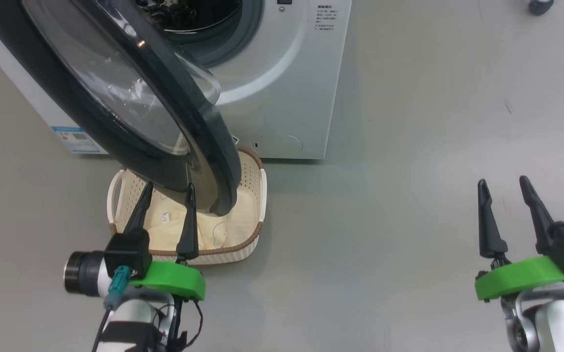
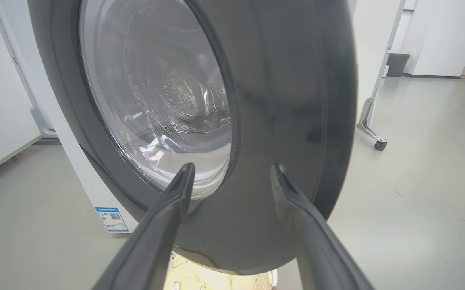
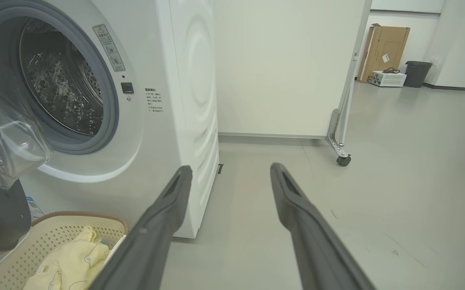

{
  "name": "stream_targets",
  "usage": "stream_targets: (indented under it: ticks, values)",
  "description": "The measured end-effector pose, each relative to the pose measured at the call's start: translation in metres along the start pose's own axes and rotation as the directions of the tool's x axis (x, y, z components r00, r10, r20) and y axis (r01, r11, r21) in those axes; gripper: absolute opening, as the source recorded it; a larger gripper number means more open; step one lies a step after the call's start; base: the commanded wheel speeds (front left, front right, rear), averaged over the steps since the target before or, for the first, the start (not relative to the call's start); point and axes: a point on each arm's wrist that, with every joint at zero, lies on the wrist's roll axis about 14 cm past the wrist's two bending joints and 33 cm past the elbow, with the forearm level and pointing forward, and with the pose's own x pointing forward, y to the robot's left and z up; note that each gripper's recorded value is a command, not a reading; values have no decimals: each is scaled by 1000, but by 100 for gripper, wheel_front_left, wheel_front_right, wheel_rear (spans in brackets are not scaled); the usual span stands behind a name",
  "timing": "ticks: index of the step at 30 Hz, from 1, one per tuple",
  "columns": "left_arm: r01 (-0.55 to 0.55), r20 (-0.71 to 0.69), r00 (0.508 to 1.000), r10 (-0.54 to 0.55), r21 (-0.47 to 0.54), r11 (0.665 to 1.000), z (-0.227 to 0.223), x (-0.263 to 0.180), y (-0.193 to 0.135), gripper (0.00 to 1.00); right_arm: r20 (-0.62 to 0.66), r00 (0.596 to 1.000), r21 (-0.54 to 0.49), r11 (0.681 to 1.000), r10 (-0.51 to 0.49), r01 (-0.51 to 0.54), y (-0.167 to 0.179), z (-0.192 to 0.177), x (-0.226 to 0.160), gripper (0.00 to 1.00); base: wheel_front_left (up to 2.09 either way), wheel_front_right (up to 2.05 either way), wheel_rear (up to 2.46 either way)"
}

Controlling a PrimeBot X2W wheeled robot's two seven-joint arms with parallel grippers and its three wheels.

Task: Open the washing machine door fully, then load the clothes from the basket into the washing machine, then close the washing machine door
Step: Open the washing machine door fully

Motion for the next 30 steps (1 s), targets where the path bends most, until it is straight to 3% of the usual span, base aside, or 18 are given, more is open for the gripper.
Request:
stream_targets:
  ticks: [12, 27, 29, 30]
  values:
    - [7, -7, 1000, -7, -7, 1000, -1, -14, -5, 100, 5, 1000, 3, 1000, -20, 20, -2, 8, -29, 100, 0, 0, 0]
    - [-6, -24, 1000, 6, -7, 1000, -5, -16, -1, 100, 19, 1000, 10, 1000, -15, 15, 0, 14, -29, 100, 0, 0, 0]
    - [-13, -30, 999, 12, -7, 1000, -7, -17, 1, 67, 9, 1000, -3, 1000, -10, 10, 1, 13, -29, 100, 0, 0, 0]
    - [-16, -33, 999, 16, -7, 1000, -8, -17, 2, 24, 7, 1000, -9, 1000, -8, 8, 2, 13, -29, 100, 0, 0, 0]
